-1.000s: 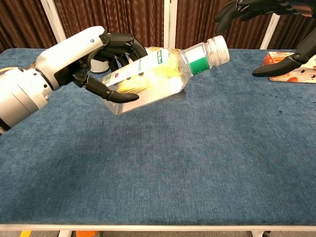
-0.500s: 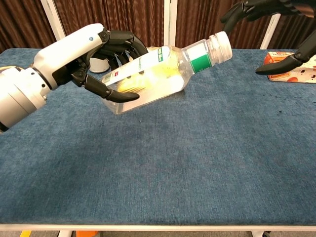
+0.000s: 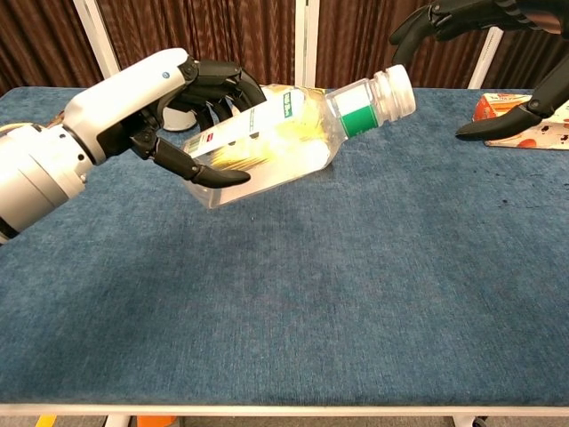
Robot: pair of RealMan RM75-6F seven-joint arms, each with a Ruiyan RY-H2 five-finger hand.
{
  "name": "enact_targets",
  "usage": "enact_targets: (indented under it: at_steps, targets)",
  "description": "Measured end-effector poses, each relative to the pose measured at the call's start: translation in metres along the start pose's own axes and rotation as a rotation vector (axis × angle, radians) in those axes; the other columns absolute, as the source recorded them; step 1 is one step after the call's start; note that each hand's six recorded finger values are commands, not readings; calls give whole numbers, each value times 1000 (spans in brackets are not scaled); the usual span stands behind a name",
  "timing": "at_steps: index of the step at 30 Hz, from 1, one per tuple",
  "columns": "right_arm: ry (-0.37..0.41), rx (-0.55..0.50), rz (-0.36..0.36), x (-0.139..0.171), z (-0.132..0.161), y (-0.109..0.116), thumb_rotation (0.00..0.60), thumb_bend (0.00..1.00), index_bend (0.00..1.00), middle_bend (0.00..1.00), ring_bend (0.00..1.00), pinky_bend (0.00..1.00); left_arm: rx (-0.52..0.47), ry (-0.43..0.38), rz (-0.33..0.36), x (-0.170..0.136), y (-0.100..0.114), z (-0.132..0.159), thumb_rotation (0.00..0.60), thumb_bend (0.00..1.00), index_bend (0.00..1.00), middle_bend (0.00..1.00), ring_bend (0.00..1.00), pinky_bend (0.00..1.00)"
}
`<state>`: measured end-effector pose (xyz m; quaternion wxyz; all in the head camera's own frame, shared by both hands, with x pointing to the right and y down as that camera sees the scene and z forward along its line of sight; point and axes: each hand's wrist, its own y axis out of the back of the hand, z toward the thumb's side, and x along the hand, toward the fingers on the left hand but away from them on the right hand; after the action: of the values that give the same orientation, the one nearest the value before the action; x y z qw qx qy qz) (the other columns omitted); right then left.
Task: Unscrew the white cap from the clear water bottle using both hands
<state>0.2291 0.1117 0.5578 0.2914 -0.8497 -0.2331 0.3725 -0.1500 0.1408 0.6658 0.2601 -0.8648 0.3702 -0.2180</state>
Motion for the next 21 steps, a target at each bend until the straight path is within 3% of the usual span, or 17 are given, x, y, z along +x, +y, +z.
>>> enact_targets:
  at_steps: [13,21]
  targets:
    - [13,-5,-23,2,2,4,600,124,264,95,0,0,-2,-8,0,-1,0,1,600,339,501,518,471,556]
    - [-22,-12,-25,-1,-9,5,600,124,264,95,0,0,0,-22,5,-1,2,5,600,339,500,518,471,556]
